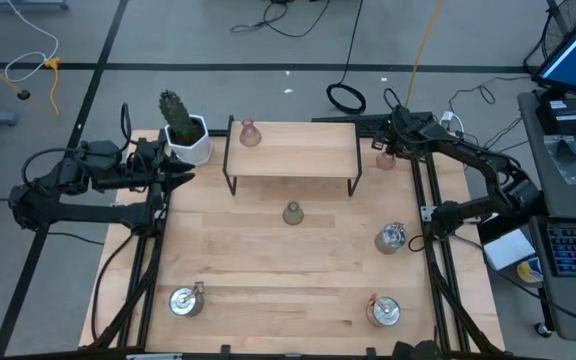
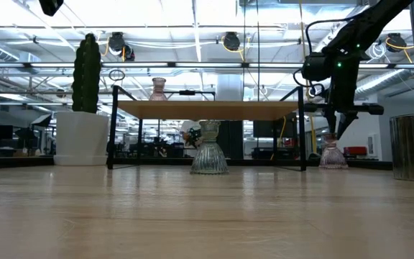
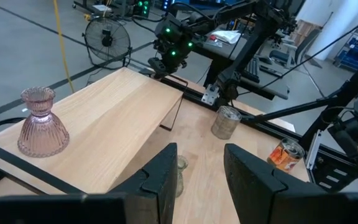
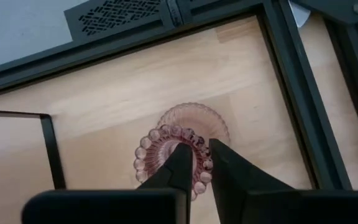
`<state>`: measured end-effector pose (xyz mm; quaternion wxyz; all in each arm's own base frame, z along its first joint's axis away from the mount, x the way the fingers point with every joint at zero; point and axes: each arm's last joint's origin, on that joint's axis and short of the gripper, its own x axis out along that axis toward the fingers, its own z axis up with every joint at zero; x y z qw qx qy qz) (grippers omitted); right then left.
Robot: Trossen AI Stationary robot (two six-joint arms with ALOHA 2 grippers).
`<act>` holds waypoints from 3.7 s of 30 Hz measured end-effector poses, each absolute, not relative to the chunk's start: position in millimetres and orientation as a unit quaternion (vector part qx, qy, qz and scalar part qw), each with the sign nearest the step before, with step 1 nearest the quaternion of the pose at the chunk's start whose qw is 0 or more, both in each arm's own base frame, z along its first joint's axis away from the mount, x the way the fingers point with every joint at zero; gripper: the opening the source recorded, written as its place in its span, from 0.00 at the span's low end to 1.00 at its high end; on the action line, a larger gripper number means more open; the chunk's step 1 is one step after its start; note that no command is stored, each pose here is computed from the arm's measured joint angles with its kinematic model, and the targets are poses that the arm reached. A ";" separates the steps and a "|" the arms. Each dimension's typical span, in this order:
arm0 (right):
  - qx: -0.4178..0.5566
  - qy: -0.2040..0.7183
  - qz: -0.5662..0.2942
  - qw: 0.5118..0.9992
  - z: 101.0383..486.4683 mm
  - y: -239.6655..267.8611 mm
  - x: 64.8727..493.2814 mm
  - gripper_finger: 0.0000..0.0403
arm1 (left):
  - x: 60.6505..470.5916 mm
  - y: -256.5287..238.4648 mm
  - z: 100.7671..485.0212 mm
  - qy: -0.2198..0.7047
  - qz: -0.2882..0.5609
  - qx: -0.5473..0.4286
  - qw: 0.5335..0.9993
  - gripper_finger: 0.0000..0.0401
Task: Pick & Place candle stick holders
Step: Put the pink candle holder on the shelf
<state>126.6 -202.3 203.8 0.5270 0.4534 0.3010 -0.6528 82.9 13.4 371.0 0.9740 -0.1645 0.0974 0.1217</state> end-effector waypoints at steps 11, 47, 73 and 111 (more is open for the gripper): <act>0.438 0.302 -0.644 0.549 213.7 -196.1 122.5 0.04 | 83.0 13.4 371.1 0.097 0.122 -0.164 0.974 0.33; 0.320 -0.078 -0.335 0.883 356.5 -104.9 134.0 0.04 | 188.3 18.7 365.7 0.097 0.083 -0.055 0.990 0.33; 0.465 0.031 -0.125 0.876 311.2 -93.2 263.5 0.04 | 273.0 3.9 351.8 0.087 0.158 0.190 0.965 0.33; 0.399 0.091 -0.098 0.907 326.4 -86.3 298.1 0.04 | 333.7 14.9 348.7 0.228 0.225 0.166 0.933 0.65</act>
